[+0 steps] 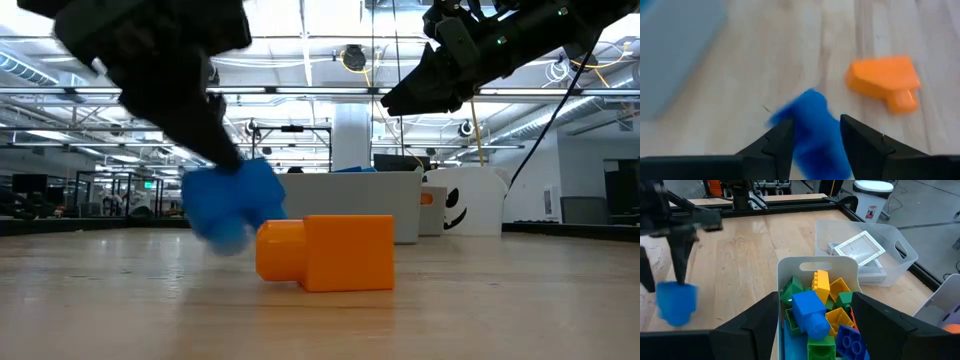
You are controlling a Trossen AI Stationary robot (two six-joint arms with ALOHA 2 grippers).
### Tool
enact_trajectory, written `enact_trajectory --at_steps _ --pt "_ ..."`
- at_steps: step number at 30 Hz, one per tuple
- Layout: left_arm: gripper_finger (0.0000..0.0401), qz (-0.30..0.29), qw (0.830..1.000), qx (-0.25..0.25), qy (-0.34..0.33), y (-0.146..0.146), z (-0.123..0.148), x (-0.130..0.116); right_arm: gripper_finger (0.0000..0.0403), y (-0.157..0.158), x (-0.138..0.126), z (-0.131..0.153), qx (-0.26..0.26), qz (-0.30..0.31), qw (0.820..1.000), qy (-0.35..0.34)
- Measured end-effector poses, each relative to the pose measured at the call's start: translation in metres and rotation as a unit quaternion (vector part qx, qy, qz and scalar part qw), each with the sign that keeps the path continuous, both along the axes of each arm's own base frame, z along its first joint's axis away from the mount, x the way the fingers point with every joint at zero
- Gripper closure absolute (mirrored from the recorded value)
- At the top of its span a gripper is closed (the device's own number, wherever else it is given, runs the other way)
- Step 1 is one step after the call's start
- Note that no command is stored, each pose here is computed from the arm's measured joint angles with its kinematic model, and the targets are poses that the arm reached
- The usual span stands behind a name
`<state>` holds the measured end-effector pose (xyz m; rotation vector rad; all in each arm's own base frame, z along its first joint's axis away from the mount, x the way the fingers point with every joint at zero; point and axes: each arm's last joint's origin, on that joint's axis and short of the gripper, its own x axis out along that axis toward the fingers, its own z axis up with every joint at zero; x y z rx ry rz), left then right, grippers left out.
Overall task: Pick & Place Toys
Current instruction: Put the blue game piece into the bottom gray bin
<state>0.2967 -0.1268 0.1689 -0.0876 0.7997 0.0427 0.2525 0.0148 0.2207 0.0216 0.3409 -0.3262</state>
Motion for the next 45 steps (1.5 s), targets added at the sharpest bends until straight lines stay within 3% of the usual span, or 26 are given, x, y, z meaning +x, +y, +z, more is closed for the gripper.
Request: enact_trajectory --at_steps 4,9,15,18,22,27,32,36,45 --pt "0.0257 0.021 0.998 0.044 -0.041 0.011 0.017 0.001 0.0177 0.000 0.000 0.000 0.000 0.000 1.000 0.000" --pt "0.0315 0.054 0.991 0.091 -0.085 0.035 0.038 0.005 0.0177 0.000 0.000 0.000 0.000 0.000 1.000 0.000" --pt "0.0361 0.036 0.997 0.018 -0.070 0.049 0.034 0.012 0.0177 0.000 0.000 0.000 0.000 0.000 1.000 0.000" --pt "0.0336 0.059 0.996 -0.042 -0.061 0.051 0.028 0.017 0.0177 0.000 0.000 0.000 0.000 0.000 1.000 0.000" --pt "0.0265 0.102 0.988 -0.098 -0.061 0.049 0.015 0.025 0.0177 0.000 0.000 0.000 0.000 0.000 1.000 0.000" --pt "0.0165 0.091 0.990 -0.102 -0.035 0.039 -0.010 0.031 0.0177 0.000 0.000 0.000 0.000 0.000 1.000 0.000" --pt "0.0101 0.099 0.987 -0.112 -0.050 0.033 -0.025 0.040 0.0177 0.000 0.000 0.000 0.000 0.000 1.000 0.000" --pt "0.0075 0.126 0.982 -0.131 -0.052 0.033 -0.033 0.043 0.0177 0.000 0.000 0.000 0.000 0.000 1.000 0.000" --pt "0.0079 0.162 0.984 -0.061 0.049 0.040 -0.034 0.020 0.0177 0.000 0.000 0.000 0.000 0.000 1.000 0.000"
